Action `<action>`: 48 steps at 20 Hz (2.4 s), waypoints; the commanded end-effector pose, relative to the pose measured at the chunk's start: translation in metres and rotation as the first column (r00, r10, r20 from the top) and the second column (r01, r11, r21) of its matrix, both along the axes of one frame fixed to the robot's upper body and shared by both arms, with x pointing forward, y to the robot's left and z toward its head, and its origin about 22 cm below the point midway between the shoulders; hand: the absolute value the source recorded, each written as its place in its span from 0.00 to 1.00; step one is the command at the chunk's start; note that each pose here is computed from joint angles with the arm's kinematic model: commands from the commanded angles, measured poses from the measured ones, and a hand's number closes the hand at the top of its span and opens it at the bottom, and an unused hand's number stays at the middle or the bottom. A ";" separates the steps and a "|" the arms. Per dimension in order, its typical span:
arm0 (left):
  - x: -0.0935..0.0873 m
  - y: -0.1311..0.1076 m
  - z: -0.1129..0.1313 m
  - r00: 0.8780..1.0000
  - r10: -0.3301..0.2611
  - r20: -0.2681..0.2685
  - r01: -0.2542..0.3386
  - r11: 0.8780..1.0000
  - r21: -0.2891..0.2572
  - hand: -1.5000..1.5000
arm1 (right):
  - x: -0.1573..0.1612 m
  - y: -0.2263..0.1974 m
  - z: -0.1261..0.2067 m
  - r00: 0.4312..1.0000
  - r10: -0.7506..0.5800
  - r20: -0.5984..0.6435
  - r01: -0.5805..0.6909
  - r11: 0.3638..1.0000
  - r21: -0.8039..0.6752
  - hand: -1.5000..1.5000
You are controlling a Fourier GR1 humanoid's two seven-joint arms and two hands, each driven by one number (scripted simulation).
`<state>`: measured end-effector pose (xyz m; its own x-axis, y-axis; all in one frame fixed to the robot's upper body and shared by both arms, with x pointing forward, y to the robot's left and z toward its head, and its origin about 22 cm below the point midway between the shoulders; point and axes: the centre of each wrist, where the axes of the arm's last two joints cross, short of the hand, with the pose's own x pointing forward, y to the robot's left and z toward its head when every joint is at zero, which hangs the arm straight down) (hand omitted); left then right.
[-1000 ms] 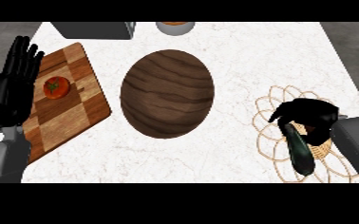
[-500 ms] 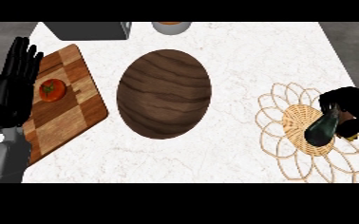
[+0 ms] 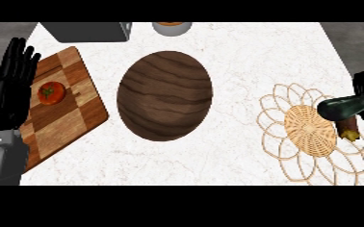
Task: Pick the eggplant from the placemat and place it in the bowl
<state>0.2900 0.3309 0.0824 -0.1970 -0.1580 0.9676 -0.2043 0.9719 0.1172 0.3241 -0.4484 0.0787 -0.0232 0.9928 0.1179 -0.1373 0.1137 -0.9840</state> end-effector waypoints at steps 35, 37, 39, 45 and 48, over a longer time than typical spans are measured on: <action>0.005 0.002 0.015 0.999 -0.043 0.014 0.043 0.999 -0.004 0.50 | 0.011 0.333 0.124 0.932 0.361 0.032 -0.336 0.828 0.450 1.00; 0.012 0.000 0.002 0.999 -0.039 0.007 0.039 0.999 0.000 0.50 | 0.002 0.379 0.135 0.932 0.360 0.036 -0.338 0.830 0.445 1.00; 0.010 -0.012 -0.007 0.999 -0.039 0.000 0.039 0.999 -0.029 0.50 | 0.011 0.378 0.099 0.937 0.348 0.036 -0.330 0.844 0.423 1.00; 0.009 -0.003 -0.008 0.999 -0.034 0.015 0.034 0.999 -0.007 0.50 | 0.022 0.403 0.055 0.957 0.288 0.018 -0.280 0.912 0.299 1.00; -0.002 -0.015 -0.003 0.998 -0.055 0.007 0.055 0.998 -0.007 0.50 | 0.030 0.400 0.015 0.984 0.172 -0.055 -0.143 0.927 0.347 1.00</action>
<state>0.2963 0.3228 0.0857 -0.2095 -0.1412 0.9676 -0.1614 0.9809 0.1082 0.3502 -0.0554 0.1345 -0.2468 0.8487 0.4677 -0.2601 0.4069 -0.8757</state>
